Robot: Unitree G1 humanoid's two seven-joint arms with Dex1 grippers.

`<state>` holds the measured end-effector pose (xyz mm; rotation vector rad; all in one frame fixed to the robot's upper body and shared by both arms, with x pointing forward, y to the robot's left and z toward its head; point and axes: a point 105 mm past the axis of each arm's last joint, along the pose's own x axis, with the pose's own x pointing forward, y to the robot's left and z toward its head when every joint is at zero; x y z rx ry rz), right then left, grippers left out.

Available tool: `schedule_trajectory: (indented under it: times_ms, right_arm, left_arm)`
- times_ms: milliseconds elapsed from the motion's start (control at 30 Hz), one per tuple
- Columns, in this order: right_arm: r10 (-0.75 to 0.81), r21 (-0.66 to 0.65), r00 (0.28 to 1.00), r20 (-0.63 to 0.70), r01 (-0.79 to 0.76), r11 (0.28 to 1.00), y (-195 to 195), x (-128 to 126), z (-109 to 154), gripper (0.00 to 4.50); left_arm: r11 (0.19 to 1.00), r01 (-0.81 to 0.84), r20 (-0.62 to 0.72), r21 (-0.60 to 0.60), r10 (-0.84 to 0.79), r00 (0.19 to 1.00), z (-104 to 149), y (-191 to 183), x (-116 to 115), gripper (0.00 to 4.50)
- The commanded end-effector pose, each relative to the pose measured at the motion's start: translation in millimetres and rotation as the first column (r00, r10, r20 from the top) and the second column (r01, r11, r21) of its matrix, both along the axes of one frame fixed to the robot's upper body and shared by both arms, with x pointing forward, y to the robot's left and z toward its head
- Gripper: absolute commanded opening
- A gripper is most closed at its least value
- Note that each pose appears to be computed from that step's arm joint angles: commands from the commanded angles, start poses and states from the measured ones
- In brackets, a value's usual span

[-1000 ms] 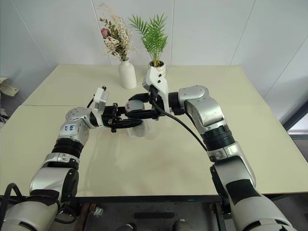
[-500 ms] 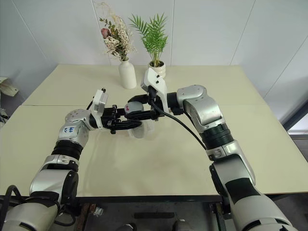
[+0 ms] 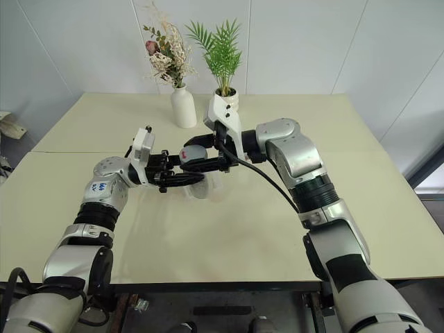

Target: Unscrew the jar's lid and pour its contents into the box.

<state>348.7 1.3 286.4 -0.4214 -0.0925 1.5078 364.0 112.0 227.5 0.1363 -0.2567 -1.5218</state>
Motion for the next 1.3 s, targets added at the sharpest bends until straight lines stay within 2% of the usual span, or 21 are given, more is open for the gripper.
schedule_trajectory:
  times_ms: [33,467,1000,1133,1300]
  right_arm:
    - [-0.031,0.083,0.993,0.115,0.022,0.996,-11.9,-1.6,42.4,2.57]
    - [-0.038,0.118,0.990,0.132,0.022,0.993,-11.7,-0.9,57.1,2.57]
    - [-0.036,0.130,0.990,0.137,0.018,0.991,-12.4,-1.4,60.3,2.57]
    - [-0.018,0.127,0.990,0.141,0.000,0.992,-11.5,-4.3,59.5,2.57]
    - [-0.008,0.135,0.990,0.142,-0.011,0.991,-11.3,-5.9,61.9,2.57]
  left_arm:
    - [1.000,0.016,-0.002,0.026,-0.016,1.000,-5.8,4.7,-4.6,2.24]
    - [0.999,0.018,-0.007,0.026,-0.018,1.000,-7.5,4.6,-5.1,2.23]
    - [1.000,-0.001,0.035,0.015,0.001,0.999,-4.6,3.1,-3.3,2.21]
    - [0.997,-0.002,0.051,0.081,-0.002,0.999,-9.8,2.4,-2.7,2.21]
    - [0.989,-0.009,0.002,0.146,0.009,1.000,-22.1,4.3,-0.6,2.21]
